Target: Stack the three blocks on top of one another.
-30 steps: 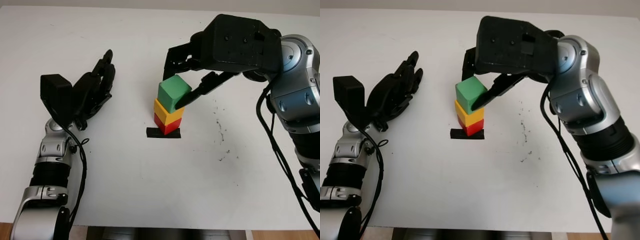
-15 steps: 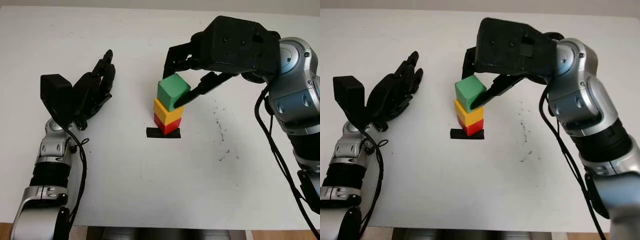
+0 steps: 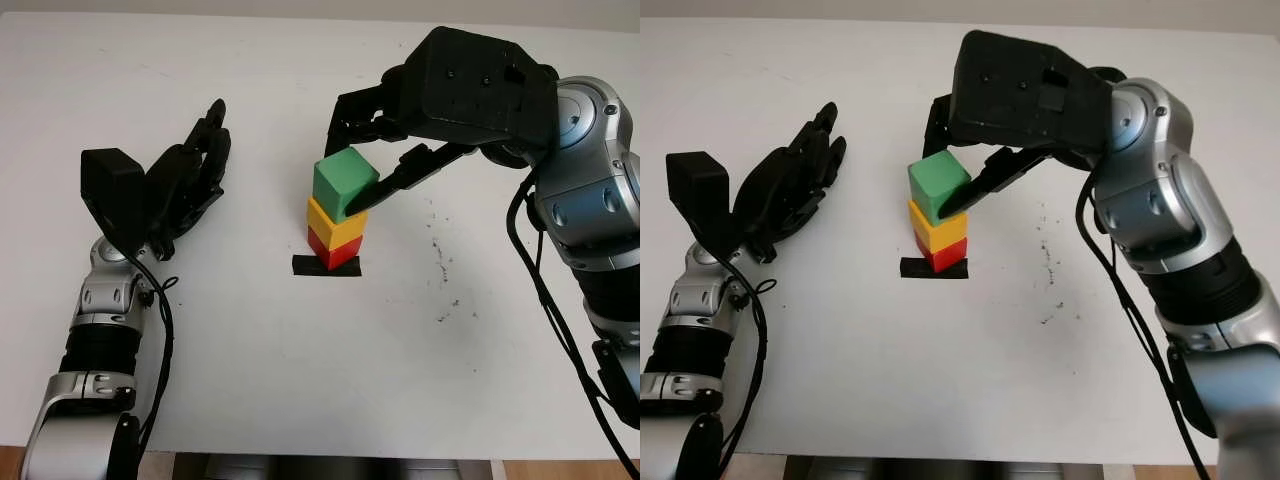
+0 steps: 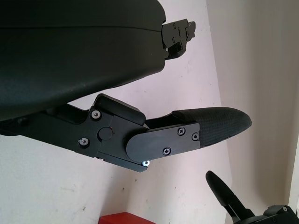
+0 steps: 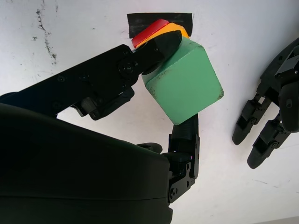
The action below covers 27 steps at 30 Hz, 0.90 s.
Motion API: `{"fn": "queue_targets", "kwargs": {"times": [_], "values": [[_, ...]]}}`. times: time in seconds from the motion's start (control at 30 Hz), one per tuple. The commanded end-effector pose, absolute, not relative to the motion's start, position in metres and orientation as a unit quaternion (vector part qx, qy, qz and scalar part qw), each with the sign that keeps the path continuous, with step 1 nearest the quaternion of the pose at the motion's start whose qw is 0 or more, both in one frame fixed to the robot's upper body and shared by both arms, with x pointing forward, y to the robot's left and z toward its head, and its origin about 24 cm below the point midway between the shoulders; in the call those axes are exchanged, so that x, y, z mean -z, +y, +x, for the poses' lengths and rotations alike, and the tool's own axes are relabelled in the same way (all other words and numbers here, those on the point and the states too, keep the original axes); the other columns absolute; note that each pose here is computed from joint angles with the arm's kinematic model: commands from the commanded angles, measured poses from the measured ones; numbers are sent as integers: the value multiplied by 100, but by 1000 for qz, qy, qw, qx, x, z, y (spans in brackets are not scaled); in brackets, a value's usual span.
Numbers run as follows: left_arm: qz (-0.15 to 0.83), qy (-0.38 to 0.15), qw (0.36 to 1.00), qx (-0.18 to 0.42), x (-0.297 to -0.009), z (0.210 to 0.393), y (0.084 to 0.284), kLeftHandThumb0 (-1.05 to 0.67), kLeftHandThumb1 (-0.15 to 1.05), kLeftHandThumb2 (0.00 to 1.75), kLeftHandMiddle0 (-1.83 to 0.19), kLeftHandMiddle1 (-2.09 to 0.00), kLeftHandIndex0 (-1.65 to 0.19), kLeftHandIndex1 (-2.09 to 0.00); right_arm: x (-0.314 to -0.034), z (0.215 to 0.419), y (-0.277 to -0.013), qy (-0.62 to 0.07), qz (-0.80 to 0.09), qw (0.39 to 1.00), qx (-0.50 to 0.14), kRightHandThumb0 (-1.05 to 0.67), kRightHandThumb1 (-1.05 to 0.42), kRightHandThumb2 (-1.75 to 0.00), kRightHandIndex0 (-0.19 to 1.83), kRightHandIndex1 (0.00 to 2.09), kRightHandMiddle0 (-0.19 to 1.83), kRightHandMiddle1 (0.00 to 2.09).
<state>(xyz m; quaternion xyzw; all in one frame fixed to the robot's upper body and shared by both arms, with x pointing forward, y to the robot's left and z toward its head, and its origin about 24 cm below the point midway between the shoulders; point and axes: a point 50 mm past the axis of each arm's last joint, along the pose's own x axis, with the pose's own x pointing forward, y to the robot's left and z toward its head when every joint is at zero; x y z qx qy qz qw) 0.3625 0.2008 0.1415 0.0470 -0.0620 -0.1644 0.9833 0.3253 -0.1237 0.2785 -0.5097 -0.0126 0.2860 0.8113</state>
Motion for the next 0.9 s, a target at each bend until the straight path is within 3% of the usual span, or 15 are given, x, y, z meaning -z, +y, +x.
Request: {"fn": "queue_targets", "kwargs": {"times": [0.0,0.5,0.57,0.77,0.87], "values": [[46,-62,984,161,-140,361,204,-83,105,63,19,0,19,0,-278,324,-123,-16,-510,809,-291,-43,-95,-5,29,4,32,153],[49,-57,985,156,-139,360,204,-83,105,63,19,0,19,0,-274,324,-125,-15,-516,805,-294,-45,-95,-5,29,5,32,149],[50,-57,985,156,-139,360,204,-83,105,63,19,0,19,0,-274,323,-125,-14,-514,806,-293,-45,-94,-5,27,4,24,137],[46,-59,984,160,-139,360,205,-82,105,63,19,0,19,0,-273,322,-125,2,-518,804,-291,-57,-89,-5,8,1,1,68],[49,-60,984,159,-139,360,205,-81,105,63,19,0,19,0,-274,322,-125,7,-526,798,-295,-64,-89,-6,0,1,-5,50]]}}
